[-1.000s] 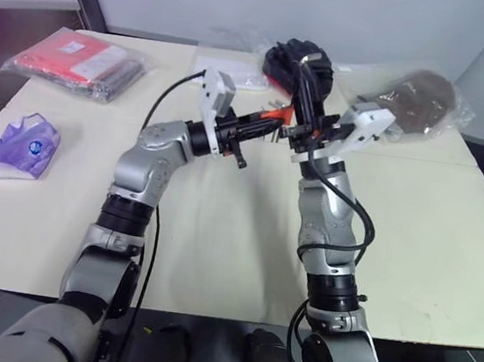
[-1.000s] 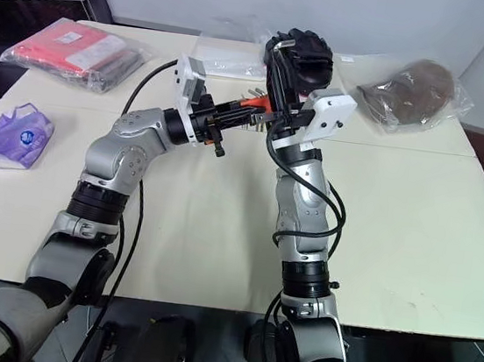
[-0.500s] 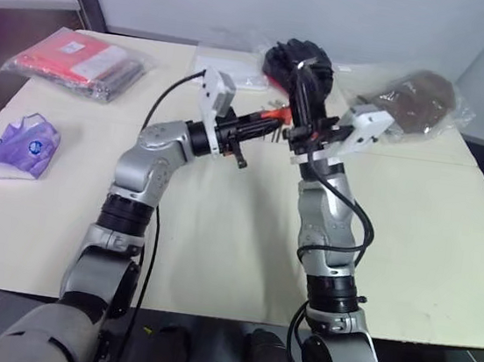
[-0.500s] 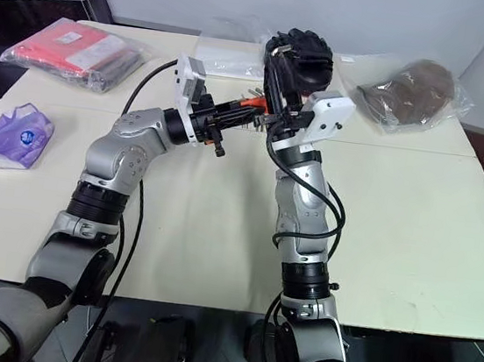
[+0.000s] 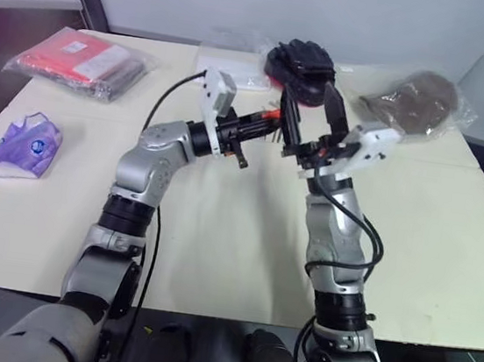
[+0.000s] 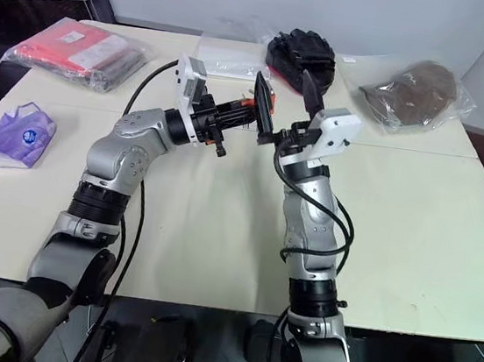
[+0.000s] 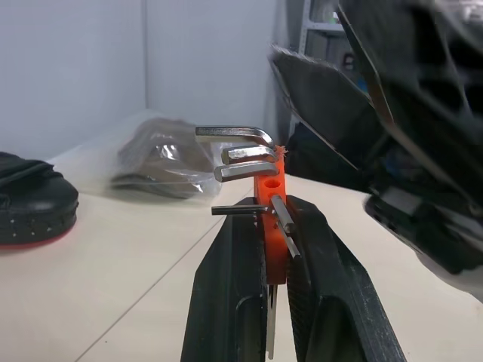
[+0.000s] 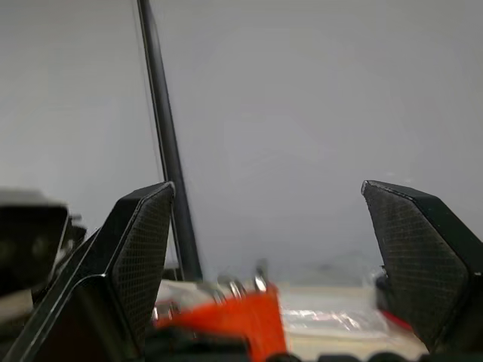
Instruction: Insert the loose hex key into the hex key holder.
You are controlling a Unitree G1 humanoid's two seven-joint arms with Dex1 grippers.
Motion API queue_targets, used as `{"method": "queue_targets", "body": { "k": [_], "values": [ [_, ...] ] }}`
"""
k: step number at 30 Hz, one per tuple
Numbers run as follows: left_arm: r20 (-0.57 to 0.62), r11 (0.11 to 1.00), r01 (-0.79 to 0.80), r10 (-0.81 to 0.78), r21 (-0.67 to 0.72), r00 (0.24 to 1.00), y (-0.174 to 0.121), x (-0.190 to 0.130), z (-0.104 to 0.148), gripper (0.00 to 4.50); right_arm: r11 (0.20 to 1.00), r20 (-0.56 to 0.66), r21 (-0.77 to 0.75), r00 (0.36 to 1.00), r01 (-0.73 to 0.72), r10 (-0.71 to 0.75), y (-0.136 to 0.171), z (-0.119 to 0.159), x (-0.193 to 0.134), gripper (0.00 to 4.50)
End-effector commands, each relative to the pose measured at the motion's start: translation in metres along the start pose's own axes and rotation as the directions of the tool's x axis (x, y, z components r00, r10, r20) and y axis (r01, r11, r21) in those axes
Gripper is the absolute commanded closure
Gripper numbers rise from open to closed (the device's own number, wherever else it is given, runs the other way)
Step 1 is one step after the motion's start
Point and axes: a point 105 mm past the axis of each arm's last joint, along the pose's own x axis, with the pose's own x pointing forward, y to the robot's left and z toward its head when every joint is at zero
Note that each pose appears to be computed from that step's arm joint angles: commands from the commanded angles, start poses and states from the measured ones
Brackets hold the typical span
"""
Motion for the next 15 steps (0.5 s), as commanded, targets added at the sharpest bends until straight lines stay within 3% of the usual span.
{"method": "queue_targets", "body": {
  "k": [1,5,8,15],
  "values": [
    [0.039,0.998,-0.009,0.012,-0.062,0.999,0.000,-0.002,0.005,4.50,0.999,0.057,-0.037,0.998,0.014,-0.012,-0.006,0.025,-0.005,0.37],
    [-0.032,0.961,-0.037,0.029,-0.275,0.999,-0.004,0.000,-0.027,4.50,0.987,-0.032,-0.157,0.998,0.044,-0.049,-0.027,0.028,-0.036,0.37],
    [-0.131,0.915,-0.021,-0.035,-0.402,0.991,-0.024,0.008,-0.063,4.50,0.958,-0.187,-0.286,0.982,-0.022,-0.033,-0.035,0.020,-0.072,0.37],
    [-0.238,0.806,-0.074,-0.084,-0.587,0.968,-0.039,0.012,-0.103,4.50,0.946,-0.300,-0.325,0.950,-0.023,-0.080,-0.033,0.019,-0.110,0.37]
  ]
}}
